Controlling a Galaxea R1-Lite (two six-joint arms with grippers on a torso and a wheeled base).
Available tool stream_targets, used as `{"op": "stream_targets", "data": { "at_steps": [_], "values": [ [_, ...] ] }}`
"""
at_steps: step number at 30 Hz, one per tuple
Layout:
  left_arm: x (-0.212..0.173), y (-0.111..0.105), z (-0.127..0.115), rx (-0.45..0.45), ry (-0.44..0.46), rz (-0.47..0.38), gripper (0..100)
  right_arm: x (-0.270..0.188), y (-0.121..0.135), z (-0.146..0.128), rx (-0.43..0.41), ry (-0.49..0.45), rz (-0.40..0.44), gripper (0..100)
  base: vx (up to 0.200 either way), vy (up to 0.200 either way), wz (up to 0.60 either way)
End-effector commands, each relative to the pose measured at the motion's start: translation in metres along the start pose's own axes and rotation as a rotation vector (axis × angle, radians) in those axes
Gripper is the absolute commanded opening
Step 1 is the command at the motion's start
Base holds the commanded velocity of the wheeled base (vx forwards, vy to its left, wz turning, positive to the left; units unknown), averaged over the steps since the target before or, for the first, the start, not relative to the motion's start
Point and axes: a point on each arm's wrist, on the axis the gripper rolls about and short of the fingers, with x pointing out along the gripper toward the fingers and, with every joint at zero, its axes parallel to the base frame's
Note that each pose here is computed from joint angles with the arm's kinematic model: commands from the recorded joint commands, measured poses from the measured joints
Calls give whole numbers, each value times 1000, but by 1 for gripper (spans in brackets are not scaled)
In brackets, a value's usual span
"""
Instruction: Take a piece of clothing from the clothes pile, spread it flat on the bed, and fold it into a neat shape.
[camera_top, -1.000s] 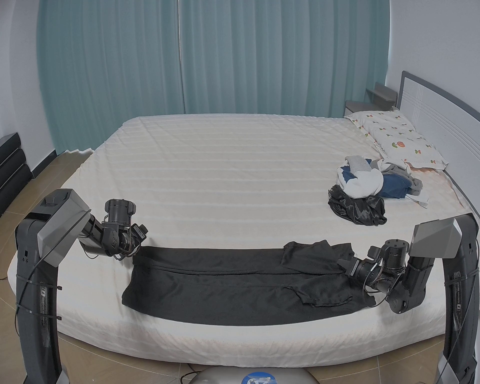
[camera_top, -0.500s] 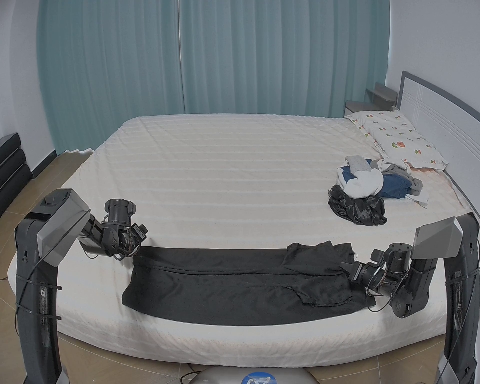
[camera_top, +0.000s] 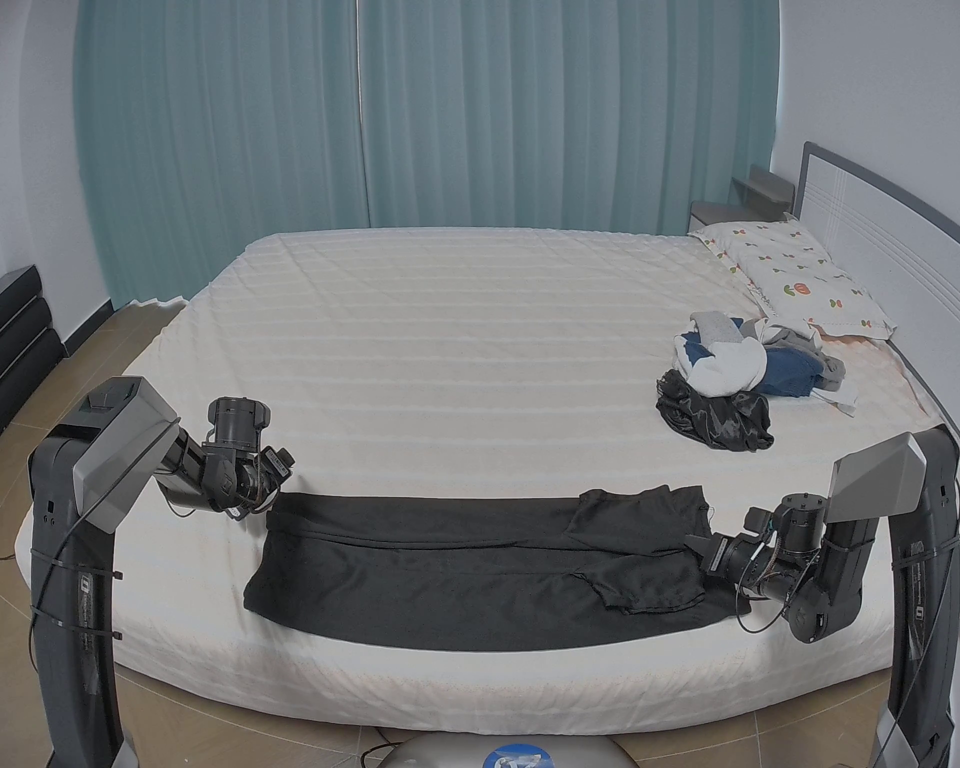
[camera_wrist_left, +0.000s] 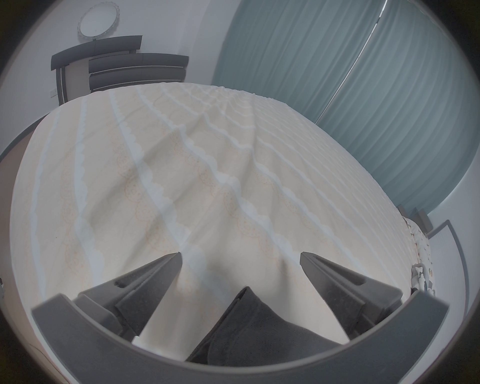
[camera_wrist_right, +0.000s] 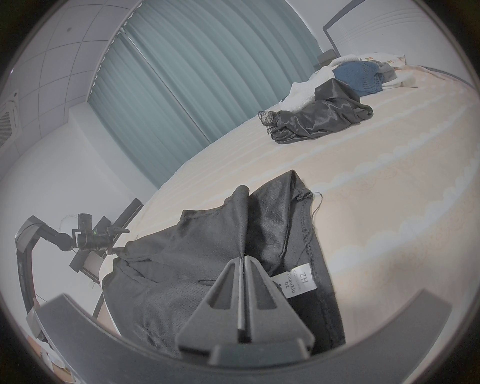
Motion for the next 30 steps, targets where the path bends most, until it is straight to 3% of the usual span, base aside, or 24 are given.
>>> {"op": "stream_targets", "data": {
  "at_steps": [1, 8, 9, 17, 22, 30],
  "values": [
    [0, 0, 0, 0, 0, 1, 100, -2, 0, -2, 3, 9, 0, 0, 0, 0, 0],
    [-2, 0, 1, 1, 2, 1, 100, -7, -1, -7, -28, 35, -9, 0, 0, 0, 0],
    [-2, 0, 1, 1, 1, 2, 100, -7, -1, -8, -33, 38, -10, 100, 0, 0, 0],
    [-10, -5, 8, -8, -10, -21, 100, -8, -3, 3, -37, -9, -2, 100, 0, 0, 0],
    [-27, -2, 3, 1, 120, -117, 100, -13, -6, 27, 31, -80, 22, 100, 0, 0, 0],
    [-25, 1, -3, 15, 205, -179, 100, -10, -10, 29, 45, -92, 22, 100, 0, 0, 0]
  ]
}}
